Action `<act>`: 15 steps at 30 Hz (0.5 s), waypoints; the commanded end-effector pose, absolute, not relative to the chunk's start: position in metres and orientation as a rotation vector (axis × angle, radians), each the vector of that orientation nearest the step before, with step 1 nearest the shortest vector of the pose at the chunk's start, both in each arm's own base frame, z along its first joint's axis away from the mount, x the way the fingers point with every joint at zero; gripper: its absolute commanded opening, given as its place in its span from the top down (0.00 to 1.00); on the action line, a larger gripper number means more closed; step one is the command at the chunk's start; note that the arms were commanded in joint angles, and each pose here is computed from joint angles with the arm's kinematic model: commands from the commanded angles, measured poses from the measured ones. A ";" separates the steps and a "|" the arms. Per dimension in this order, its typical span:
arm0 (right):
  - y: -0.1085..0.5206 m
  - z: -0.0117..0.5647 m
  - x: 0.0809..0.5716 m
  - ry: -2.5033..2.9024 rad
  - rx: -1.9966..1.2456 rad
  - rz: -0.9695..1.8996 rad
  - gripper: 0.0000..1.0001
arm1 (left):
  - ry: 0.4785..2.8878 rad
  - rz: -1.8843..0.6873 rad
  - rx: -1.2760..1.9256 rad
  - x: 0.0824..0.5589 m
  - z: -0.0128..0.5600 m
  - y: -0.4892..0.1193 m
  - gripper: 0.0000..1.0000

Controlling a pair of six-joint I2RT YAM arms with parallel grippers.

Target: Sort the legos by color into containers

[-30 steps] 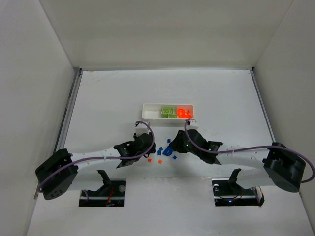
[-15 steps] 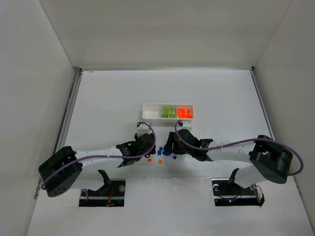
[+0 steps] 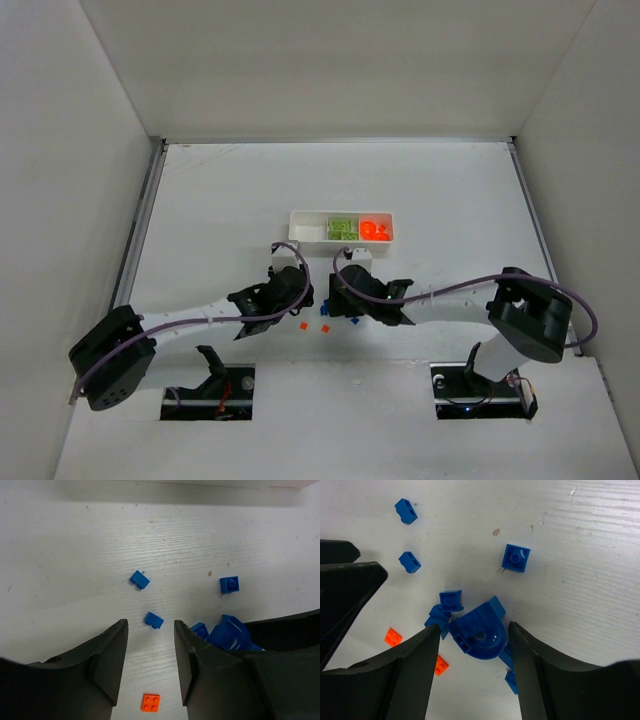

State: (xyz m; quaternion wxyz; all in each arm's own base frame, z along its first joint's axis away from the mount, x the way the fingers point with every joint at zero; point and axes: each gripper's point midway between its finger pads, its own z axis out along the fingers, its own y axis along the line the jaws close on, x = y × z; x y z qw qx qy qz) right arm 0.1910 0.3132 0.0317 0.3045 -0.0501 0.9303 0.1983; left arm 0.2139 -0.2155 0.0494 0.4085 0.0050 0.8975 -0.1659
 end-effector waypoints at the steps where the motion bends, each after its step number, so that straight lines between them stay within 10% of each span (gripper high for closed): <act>1: 0.317 0.035 0.198 2.441 -0.160 0.472 0.38 | 2.247 -0.422 0.011 0.214 0.051 -0.213 0.61; 15: 0.313 0.028 0.198 2.452 -0.212 0.343 0.49 | 2.233 -0.430 -0.011 0.213 0.057 -0.204 0.61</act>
